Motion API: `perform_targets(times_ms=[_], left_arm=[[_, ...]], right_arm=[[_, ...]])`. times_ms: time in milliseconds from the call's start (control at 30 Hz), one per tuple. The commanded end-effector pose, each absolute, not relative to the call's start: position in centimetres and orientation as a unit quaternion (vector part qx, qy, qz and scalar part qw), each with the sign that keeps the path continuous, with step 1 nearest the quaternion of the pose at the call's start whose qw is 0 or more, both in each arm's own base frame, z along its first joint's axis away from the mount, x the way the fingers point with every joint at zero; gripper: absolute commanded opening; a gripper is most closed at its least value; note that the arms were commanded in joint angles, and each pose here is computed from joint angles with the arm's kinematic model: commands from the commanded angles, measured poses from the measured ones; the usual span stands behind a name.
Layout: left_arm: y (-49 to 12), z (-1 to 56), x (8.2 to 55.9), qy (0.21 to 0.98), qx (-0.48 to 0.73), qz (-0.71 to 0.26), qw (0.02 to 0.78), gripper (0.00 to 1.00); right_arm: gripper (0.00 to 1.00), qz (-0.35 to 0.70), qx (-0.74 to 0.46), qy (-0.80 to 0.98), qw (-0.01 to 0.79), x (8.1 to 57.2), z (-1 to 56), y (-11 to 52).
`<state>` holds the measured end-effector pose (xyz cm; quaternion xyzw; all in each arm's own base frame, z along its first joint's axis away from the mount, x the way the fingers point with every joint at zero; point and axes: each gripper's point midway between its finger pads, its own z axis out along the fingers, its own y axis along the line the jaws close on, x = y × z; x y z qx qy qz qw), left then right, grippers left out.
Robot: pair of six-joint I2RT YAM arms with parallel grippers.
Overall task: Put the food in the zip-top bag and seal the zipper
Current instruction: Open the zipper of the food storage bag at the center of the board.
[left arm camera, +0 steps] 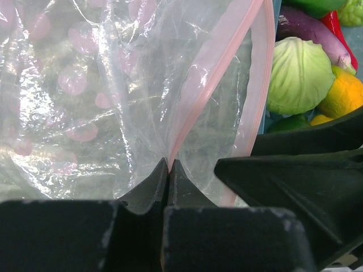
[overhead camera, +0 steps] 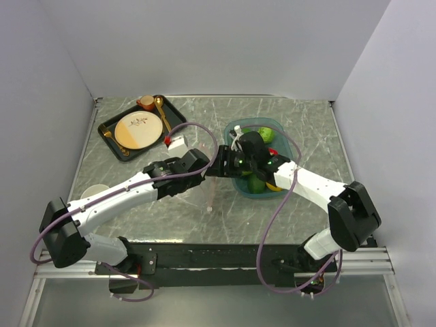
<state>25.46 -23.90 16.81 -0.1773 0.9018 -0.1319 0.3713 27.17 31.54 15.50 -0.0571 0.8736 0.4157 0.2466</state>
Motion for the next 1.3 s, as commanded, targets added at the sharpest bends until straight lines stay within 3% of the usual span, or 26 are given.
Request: perform_targets(times_ms=[0,167,267,500,667,933,1067,1233,1267], left_arm=[[-25.1,19.1,26.1,0.890,-0.170,-0.166,0.390,0.01],[-25.2,19.2,26.1,0.889,-0.167,-0.172,0.390,0.01],[-25.4,19.2,26.1,0.889,-0.164,-0.174,0.390,0.01],[-24.7,20.0,26.0,0.884,-0.171,-0.181,0.395,0.01],[-23.3,20.5,25.3,0.887,-0.181,-0.166,0.392,0.01],[-20.9,20.2,24.0,0.889,-0.201,-0.142,0.386,0.01],[-20.3,20.1,23.6,0.890,-0.208,-0.134,0.383,0.01],[-21.0,21.6,24.4,0.886,-0.195,-0.149,0.394,0.01],[-21.5,21.8,24.8,0.886,-0.191,-0.148,0.395,0.01]], right_arm=[[0.64,0.474,-0.069,0.839,0.259,27.0,18.3,33.1],[0.61,0.514,-0.081,0.819,0.243,26.7,18.5,34.4],[0.53,0.520,-0.082,0.820,0.224,26.6,17.9,34.9],[0.16,0.441,-0.056,0.864,0.238,28.5,14.8,33.6],[0.00,0.338,-0.052,0.900,0.269,31.2,13.1,31.5],[0.00,0.259,-0.068,0.918,0.292,34.5,12.9,30.5],[0.00,0.241,-0.072,0.931,0.264,34.4,11.8,30.3],[0.05,0.308,-0.118,0.913,0.239,32.5,12.6,32.3],[0.09,0.317,-0.121,0.910,0.237,32.2,12.8,32.5]])
